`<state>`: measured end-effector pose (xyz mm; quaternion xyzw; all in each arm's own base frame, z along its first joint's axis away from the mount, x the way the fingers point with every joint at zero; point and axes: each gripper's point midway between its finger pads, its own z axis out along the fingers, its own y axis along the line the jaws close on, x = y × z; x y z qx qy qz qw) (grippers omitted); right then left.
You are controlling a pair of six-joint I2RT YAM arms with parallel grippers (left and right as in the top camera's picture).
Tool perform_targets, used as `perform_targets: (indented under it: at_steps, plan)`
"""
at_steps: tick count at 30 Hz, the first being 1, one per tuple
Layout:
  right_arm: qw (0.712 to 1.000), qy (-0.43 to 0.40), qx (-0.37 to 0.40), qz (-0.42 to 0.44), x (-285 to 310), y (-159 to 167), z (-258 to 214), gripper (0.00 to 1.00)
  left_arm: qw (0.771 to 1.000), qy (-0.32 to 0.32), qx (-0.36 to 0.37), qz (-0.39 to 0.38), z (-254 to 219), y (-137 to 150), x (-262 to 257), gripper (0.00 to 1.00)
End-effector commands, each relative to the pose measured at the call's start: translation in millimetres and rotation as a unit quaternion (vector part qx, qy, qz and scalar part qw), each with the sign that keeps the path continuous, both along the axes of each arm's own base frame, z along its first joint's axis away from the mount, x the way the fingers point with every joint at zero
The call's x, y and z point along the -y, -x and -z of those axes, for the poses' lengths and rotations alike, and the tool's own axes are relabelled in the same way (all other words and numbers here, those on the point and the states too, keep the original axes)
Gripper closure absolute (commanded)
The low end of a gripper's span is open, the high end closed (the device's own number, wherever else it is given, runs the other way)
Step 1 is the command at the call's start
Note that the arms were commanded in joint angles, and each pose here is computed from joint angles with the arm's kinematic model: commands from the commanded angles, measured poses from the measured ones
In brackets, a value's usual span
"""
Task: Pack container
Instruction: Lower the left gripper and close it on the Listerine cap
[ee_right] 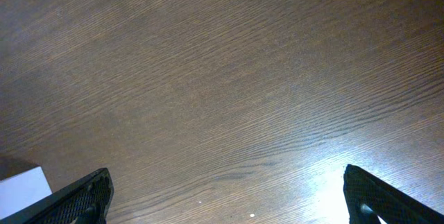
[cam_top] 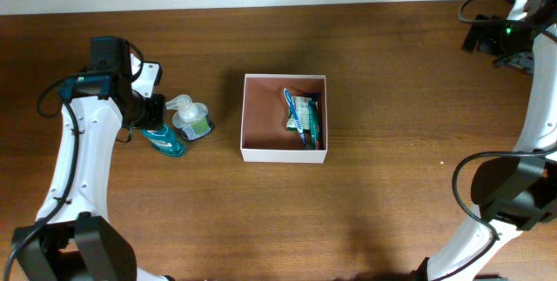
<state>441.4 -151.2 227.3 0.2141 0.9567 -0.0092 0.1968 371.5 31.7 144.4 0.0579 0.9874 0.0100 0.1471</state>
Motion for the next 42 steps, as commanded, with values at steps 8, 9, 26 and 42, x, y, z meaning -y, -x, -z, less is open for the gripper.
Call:
perform_targets:
  at_steps: [8,9,26,42]
  plan:
    - [1.000,-0.001,0.014,0.002,-1,1,-11,0.01,0.999,-0.008,0.034,0.002,-42,-4,-3,0.63]
    - [1.000,-0.001,0.014,0.002,-1,1,-11,0.01,0.999,-0.009,0.039,0.002,-48,-5,-3,0.63]
    - [1.000,-0.001,0.014,0.002,-1,1,-11,0.02,1.000,-0.001,-0.015,0.002,-41,0,-2,0.38]
    - [1.000,-0.001,0.014,0.002,-1,1,-11,0.01,0.997,0.005,-0.074,0.002,-3,-2,-2,0.38]
